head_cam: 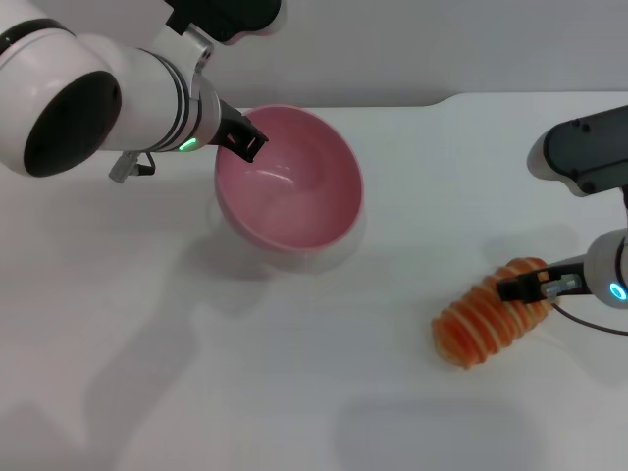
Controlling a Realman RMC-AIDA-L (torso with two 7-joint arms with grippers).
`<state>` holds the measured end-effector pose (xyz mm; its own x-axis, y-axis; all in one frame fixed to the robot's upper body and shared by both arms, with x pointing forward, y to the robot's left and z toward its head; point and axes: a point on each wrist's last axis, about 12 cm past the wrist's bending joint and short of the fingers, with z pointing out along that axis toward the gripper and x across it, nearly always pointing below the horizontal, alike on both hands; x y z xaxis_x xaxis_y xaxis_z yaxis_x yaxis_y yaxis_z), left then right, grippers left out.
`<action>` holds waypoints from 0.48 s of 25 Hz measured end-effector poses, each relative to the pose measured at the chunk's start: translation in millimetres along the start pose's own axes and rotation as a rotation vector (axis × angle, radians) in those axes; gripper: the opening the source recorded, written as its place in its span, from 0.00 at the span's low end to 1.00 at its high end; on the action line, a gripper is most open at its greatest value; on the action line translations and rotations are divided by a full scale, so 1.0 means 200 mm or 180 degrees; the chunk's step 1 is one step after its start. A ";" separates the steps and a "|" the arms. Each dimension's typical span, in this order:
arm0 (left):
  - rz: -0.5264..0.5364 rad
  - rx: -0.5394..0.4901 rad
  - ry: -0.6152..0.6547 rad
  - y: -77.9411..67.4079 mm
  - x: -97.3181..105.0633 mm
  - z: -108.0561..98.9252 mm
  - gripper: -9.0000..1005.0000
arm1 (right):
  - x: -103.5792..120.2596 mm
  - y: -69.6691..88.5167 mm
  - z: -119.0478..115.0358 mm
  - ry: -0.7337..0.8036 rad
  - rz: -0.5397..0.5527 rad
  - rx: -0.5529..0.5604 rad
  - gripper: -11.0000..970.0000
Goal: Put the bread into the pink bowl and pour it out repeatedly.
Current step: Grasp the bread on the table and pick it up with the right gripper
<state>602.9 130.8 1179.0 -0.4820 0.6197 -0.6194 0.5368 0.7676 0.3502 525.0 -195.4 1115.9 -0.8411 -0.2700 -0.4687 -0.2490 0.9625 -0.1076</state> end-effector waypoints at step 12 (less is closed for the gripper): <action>0.0013 -0.0003 -0.0011 0.00 -0.01 0.00 0.05 | 0.01 -0.01 0.07 0.0031 0.0055 -0.0044 0.77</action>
<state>603.6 129.7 1180.6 -0.4776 0.6222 -0.6203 0.5381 0.7653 0.3533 530.4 -197.7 1103.3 -0.8500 -0.2536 -0.4618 -0.2409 0.9666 -0.0874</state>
